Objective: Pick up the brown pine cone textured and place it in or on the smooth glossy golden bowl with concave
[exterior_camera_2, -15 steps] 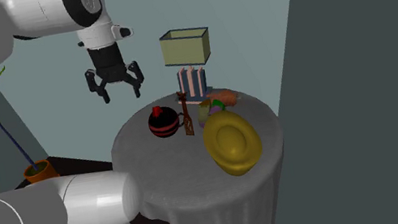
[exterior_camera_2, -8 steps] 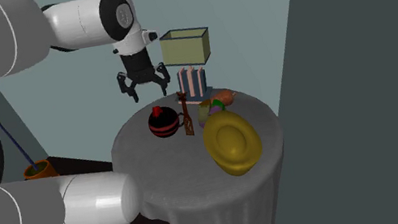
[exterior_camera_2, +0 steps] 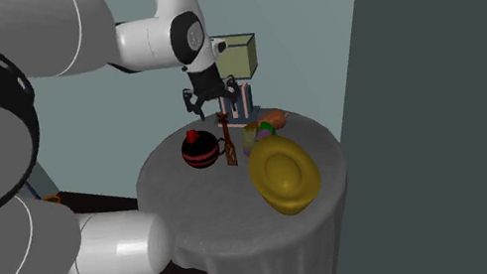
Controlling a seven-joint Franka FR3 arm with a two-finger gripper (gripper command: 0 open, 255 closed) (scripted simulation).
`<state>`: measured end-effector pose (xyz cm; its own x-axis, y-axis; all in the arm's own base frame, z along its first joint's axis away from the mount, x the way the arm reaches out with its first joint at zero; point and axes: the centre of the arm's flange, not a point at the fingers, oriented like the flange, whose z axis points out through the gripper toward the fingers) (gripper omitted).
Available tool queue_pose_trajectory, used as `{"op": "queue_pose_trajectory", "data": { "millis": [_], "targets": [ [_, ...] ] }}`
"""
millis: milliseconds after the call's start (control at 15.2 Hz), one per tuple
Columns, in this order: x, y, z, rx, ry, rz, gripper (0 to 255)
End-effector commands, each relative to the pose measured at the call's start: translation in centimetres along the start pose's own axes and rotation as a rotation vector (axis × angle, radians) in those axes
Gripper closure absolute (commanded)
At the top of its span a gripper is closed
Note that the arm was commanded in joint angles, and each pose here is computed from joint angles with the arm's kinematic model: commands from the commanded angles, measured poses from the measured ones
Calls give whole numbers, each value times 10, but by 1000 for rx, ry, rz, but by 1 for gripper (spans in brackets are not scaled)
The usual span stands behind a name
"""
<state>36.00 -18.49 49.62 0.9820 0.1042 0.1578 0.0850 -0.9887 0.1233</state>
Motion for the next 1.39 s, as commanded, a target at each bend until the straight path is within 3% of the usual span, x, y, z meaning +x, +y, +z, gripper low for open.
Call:
{"op": "queue_pose_trajectory", "data": {
  "millis": [0,1122,1320],
  "targets": [
    [6,21,9,-16,30,-11,0],
    [85,188,77,-128,262,-98,0],
    [88,190,87,-128,263,-98,0]
  ]
}}
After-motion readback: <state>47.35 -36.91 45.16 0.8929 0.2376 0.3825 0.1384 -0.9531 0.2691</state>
